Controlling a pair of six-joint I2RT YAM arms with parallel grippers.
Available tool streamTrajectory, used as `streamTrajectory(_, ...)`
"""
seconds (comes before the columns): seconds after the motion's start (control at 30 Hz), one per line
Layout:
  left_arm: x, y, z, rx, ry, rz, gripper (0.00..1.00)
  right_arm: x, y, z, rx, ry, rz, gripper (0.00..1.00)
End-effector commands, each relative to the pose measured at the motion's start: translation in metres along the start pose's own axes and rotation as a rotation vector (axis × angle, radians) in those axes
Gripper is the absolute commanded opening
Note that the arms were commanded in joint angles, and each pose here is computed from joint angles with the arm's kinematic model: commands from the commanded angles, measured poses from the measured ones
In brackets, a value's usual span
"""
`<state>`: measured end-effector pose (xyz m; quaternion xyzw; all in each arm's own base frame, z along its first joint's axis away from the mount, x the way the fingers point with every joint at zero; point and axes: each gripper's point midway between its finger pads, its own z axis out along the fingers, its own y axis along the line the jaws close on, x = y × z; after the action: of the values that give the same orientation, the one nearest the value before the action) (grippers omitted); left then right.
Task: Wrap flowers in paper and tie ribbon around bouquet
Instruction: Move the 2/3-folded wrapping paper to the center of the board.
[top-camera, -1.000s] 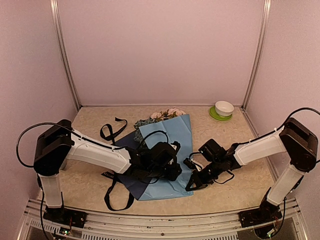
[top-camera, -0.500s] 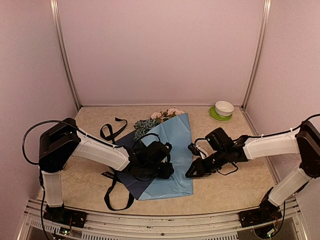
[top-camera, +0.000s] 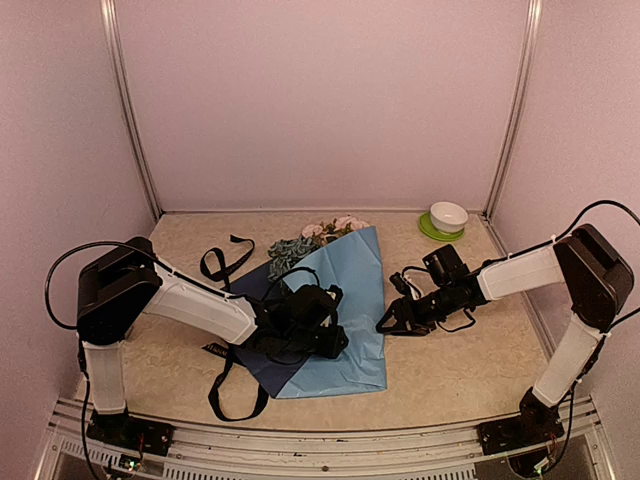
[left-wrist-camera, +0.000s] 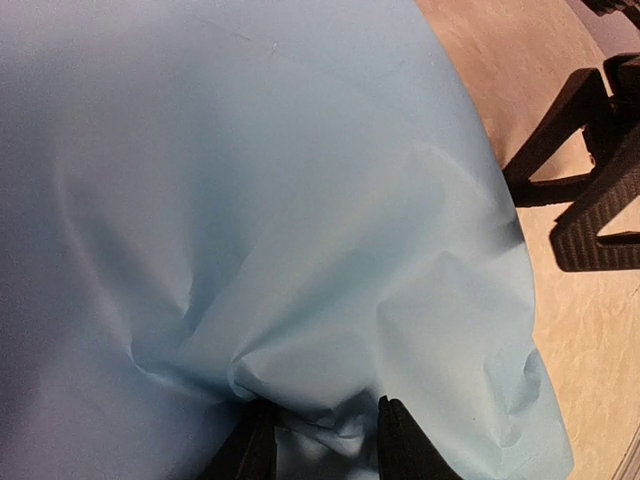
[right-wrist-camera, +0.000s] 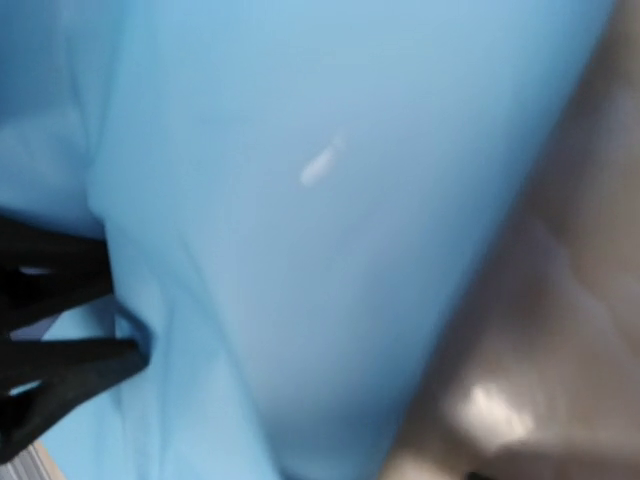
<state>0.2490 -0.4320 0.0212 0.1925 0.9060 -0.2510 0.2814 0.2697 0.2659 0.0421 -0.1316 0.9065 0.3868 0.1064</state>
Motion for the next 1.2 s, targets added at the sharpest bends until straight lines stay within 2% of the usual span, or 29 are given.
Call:
streamTrajectory(0.0,0.058,0.032,0.011,-0.076,0.18,0.015,0.34,-0.019,0.008,0.009,-0.085,-0.023,-0.031,0.52)
streamTrajectory(0.07,0.058,0.032,0.01,-0.077,0.178,0.017,0.34,-0.018,0.007,0.013,-0.096,-0.02,-0.024,0.41)
streamTrajectory(0.13,0.058,0.034,0.01,-0.082,0.178,0.019,0.34,-0.019,0.009,0.014,-0.119,-0.021,-0.018,0.26)
streamTrajectory(0.3,0.058,0.044,0.01,-0.113,0.183,0.02,0.34,-0.023,0.014,0.014,-0.154,-0.035,-0.011,0.0)
streamTrajectory(0.57,0.042,0.059,0.021,-0.169,0.167,0.068,0.34,-0.019,-0.01,0.0,-0.086,-0.1,0.052,0.0)
streamTrajectory(0.83,0.013,0.023,0.046,-0.076,0.134,0.157,0.33,-0.004,-0.035,-0.031,-0.014,-0.189,0.115,0.0)
streamTrajectory(0.97,0.016,0.016,0.053,-0.04,0.151,0.147,0.33,0.003,-0.041,-0.031,0.007,-0.161,0.114,0.0)
streamTrajectory(1.17,0.022,0.012,0.053,-0.029,0.164,0.169,0.33,-0.003,-0.055,-0.043,0.074,-0.187,0.11,0.0)
